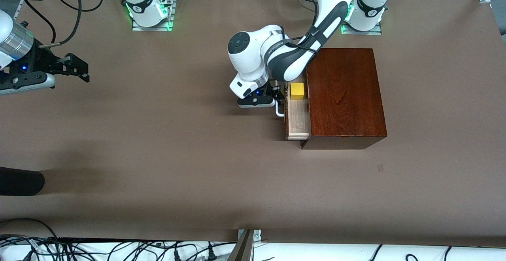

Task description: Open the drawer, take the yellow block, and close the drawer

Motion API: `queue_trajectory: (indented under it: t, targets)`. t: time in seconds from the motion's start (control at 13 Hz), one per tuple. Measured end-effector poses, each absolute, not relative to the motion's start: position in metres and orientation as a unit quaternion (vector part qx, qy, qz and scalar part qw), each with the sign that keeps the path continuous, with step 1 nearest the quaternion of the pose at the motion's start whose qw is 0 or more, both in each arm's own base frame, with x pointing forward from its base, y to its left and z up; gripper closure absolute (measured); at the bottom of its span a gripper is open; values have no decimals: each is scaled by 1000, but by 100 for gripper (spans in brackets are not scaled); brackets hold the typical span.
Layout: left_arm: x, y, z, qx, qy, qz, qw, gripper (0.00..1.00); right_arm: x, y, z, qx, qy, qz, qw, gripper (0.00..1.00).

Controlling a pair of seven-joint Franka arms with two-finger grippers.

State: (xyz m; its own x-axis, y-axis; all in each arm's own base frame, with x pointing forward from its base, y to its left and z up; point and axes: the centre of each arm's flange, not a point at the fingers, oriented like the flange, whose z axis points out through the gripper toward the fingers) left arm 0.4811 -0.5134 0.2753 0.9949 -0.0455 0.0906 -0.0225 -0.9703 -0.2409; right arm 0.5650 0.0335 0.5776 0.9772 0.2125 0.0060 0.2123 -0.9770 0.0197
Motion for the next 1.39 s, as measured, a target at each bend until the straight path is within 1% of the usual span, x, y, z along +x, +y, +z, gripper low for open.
queue_trajectory:
  t: [0.23,0.62,0.85,1.08,1.24,1.39]
  targets:
    - [479,-529,278,-992,17,-51,110,0,565,33,578,994,107,4,9,0]
    - [481,-532,276,-992,9,-49,115,0,565,33,578,994,107,4,9,0]
    - [481,-544,291,-993,10,-59,101,0,565,33,578,994,107,4,9,0]
    - [481,-551,322,-993,4,-65,100,0,565,33,578,994,107,4,9,0]
    - [477,-544,355,-990,14,-62,123,0,565,33,578,994,107,4,9,0]
    - [476,-523,403,-986,33,-57,156,0,565,33,579,994,107,5,10,0]
